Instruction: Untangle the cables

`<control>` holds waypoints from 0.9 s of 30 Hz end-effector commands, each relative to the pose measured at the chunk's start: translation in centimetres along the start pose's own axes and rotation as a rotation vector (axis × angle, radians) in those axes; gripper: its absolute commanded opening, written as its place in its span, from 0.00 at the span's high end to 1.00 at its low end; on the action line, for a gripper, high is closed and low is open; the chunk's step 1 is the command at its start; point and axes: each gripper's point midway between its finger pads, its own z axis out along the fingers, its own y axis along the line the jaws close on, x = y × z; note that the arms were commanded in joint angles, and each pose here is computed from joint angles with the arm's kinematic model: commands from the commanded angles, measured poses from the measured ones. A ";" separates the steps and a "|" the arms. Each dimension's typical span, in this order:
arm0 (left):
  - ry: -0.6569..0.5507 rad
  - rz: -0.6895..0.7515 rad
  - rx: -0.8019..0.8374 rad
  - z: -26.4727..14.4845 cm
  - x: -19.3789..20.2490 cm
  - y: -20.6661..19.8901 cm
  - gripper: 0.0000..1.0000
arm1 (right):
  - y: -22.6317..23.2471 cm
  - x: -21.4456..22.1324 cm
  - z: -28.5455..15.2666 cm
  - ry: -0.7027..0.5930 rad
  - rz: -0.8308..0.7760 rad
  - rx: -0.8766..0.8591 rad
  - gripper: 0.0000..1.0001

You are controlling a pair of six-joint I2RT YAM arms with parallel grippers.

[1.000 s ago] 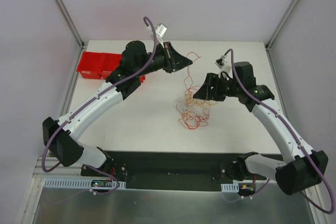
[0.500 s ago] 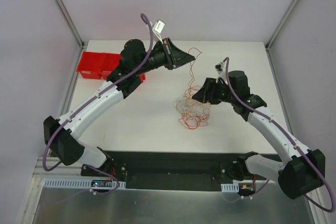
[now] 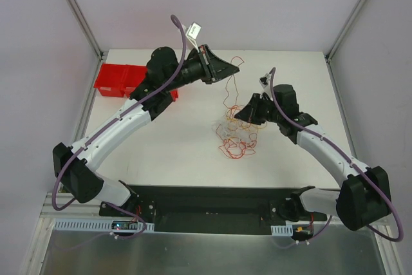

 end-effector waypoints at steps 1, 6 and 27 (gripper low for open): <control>-0.121 0.140 0.070 -2.0 -4.2 -5.3 1.00 | -1.5 0.8 0.2 0.002 0.016 0.055 0.99; -0.259 0.350 0.021 -5.3 -8.3 -8.9 1.00 | -7.3 3.9 -0.4 0.100 0.059 0.295 0.99; -0.576 0.684 -0.498 -17.8 -15.7 -8.1 1.00 | -15.5 6.2 -4.0 0.240 0.143 0.578 0.95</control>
